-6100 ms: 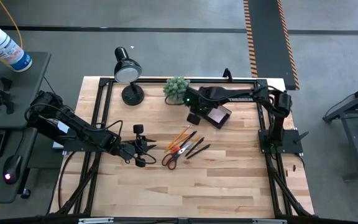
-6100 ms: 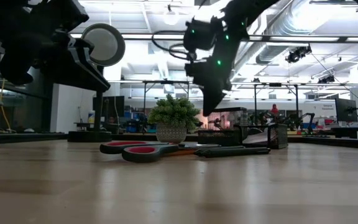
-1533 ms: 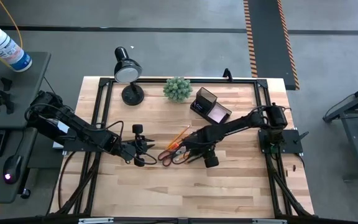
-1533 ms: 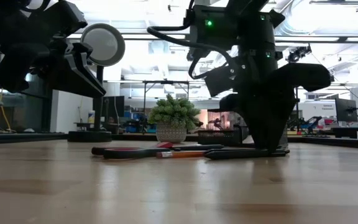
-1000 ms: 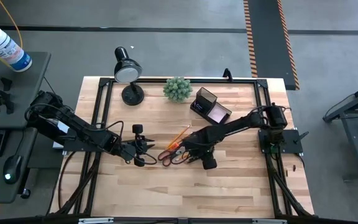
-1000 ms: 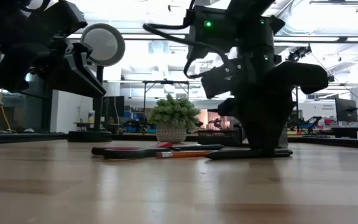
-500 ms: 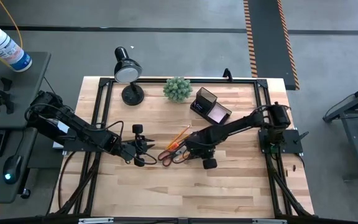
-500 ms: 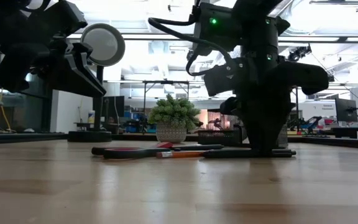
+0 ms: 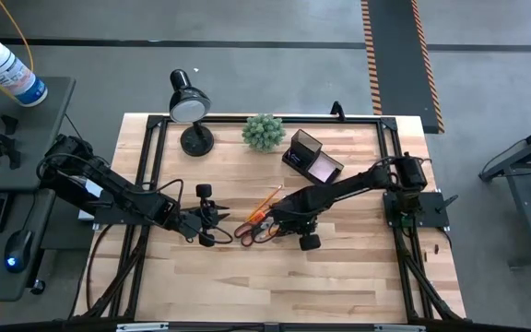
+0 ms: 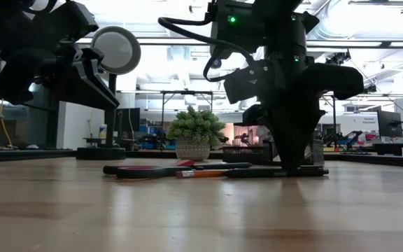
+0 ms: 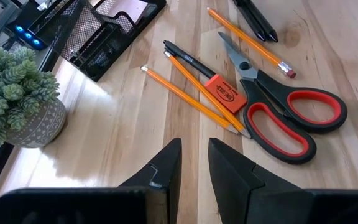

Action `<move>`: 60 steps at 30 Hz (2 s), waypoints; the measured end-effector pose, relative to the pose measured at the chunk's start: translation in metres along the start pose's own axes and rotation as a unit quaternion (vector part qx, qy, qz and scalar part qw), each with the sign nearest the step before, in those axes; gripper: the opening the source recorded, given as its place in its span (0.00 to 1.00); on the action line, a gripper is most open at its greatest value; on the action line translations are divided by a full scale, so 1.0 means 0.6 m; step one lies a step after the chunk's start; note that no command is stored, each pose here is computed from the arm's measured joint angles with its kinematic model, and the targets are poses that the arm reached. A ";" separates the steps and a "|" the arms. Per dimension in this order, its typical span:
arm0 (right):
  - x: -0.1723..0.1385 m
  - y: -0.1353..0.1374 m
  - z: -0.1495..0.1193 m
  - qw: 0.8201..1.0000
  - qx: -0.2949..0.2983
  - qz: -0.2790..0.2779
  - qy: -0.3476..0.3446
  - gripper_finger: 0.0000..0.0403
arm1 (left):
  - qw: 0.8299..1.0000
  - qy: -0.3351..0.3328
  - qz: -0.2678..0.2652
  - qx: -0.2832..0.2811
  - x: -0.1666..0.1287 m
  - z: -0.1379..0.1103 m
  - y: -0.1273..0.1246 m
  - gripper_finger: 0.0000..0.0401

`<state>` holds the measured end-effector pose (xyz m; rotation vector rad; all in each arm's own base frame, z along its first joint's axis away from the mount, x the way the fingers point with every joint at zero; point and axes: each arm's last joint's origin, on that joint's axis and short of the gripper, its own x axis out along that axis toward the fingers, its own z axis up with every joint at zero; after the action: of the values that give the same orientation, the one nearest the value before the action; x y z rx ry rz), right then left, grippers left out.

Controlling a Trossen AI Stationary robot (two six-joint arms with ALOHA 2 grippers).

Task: Pick and place office supplies into organizer
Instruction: Put the center black ballpen into the black desk organizer

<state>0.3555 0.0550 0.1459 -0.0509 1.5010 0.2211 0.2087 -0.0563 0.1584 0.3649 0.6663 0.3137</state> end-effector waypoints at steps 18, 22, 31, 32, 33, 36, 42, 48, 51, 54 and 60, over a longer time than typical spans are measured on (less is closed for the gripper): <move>-0.005 -0.001 -0.009 0.999 0.003 -0.024 0.033 0.01 | 1.000 0.000 0.000 0.000 0.000 0.000 0.000 0.17; -0.017 -0.002 -0.003 0.999 0.002 -0.040 0.034 0.03 | 1.000 0.002 0.000 0.002 0.000 -0.001 0.000 0.17; -0.027 0.003 0.003 0.999 0.003 -0.013 0.031 0.10 | 1.000 0.002 0.000 0.002 0.000 -0.001 0.000 0.17; -0.027 0.002 0.002 0.999 0.004 -0.015 0.033 0.12 | 1.000 0.003 0.000 0.002 0.000 -0.001 0.000 0.17; -0.028 0.002 0.001 0.999 0.006 -0.017 0.036 0.13 | 1.000 0.003 0.000 0.002 0.000 -0.001 0.000 0.17; -0.028 0.002 -0.007 0.998 0.017 -0.022 0.059 0.18 | 1.000 0.003 0.000 0.002 0.000 -0.001 0.000 0.17; -0.013 -0.001 -0.023 0.995 0.023 -0.044 0.084 0.24 | 1.000 0.004 0.000 0.003 0.000 -0.001 0.000 0.17; 0.000 -0.004 -0.030 0.995 0.029 -0.057 0.083 0.26 | 1.000 0.005 -0.002 0.004 0.000 -0.002 0.000 0.17; 0.005 -0.003 -0.028 0.996 0.029 -0.049 0.067 0.25 | 1.000 0.005 -0.002 0.004 0.000 -0.002 0.000 0.17; 0.011 -0.004 -0.029 0.997 0.032 -0.045 0.055 0.24 | 1.000 0.005 -0.002 0.004 0.000 -0.002 0.000 0.17; 0.019 -0.004 -0.034 0.998 0.039 -0.032 0.049 0.20 | 1.000 0.005 -0.002 0.004 0.000 -0.002 0.000 0.17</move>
<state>0.3362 0.0507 0.1330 -0.0474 1.6021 0.1105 0.2079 -0.0561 0.1574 0.3702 0.6790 0.3099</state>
